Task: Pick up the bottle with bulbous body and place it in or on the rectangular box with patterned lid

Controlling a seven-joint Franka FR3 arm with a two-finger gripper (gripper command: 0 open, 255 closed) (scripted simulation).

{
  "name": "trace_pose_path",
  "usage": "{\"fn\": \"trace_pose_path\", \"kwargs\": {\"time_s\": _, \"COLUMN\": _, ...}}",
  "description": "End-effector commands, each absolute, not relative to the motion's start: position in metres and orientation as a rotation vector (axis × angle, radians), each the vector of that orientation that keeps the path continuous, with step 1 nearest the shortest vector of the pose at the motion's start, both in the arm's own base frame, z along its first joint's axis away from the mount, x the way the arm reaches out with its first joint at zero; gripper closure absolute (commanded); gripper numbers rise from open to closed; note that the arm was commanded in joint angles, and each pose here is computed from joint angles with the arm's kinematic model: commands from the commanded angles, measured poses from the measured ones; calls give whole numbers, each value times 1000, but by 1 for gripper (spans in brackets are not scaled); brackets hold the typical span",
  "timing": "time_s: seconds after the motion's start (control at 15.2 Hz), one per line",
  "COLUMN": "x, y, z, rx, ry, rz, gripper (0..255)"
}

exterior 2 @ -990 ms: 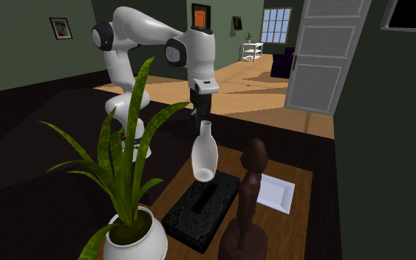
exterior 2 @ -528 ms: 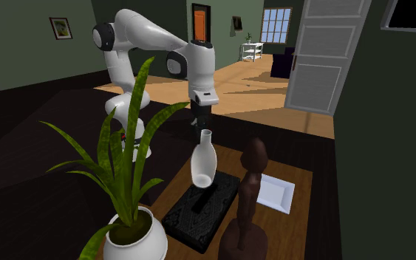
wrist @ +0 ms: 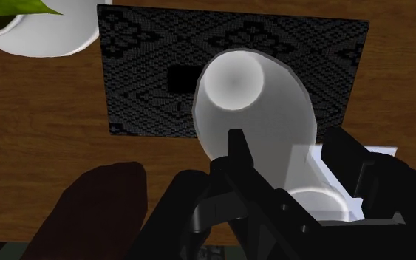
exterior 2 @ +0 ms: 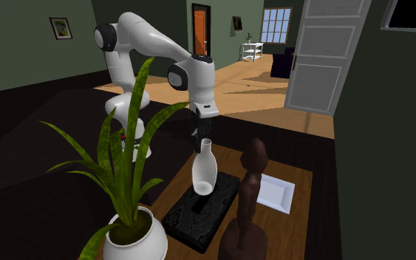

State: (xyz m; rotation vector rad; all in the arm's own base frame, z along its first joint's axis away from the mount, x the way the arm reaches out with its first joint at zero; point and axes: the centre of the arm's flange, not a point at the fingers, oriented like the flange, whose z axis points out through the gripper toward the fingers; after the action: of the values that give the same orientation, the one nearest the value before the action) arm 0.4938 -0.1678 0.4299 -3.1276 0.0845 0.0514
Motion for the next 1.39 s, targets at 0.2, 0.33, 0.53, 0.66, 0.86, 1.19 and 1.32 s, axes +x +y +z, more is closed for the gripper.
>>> {"fn": "trace_pose_path", "kwargs": {"time_s": 0.2, "x": 494, "y": -168, "z": 404, "rx": -3128, "ry": 84, "rz": 50, "gripper": 255}}
{"fn": "trace_pose_path", "kwargs": {"time_s": 0.33, "x": 494, "y": -168, "z": 398, "rx": -3128, "ry": 84, "rz": 50, "gripper": 255}}
{"fn": "trace_pose_path", "kwargs": {"time_s": 0.53, "x": 494, "y": -168, "z": 398, "rx": -3128, "ry": 84, "rz": 50, "gripper": 255}}
{"fn": "trace_pose_path", "kwargs": {"time_s": 0.66, "x": 494, "y": -168, "z": 398, "rx": -3128, "ry": 84, "rz": 50, "gripper": 255}}
{"fn": "trace_pose_path", "kwargs": {"time_s": 0.86, "x": 494, "y": -168, "z": 398, "rx": -3128, "ry": 84, "rz": 50, "gripper": 0}}
{"fn": "trace_pose_path", "kwargs": {"time_s": 1.19, "x": 494, "y": -168, "z": 398, "rx": -3128, "ry": 84, "rz": 50, "gripper": 0}}
{"fn": "trace_pose_path", "kwargs": {"time_s": 1.32, "x": 494, "y": -169, "z": 424, "rx": -3128, "ry": 84, "rz": 50, "gripper": 0}}
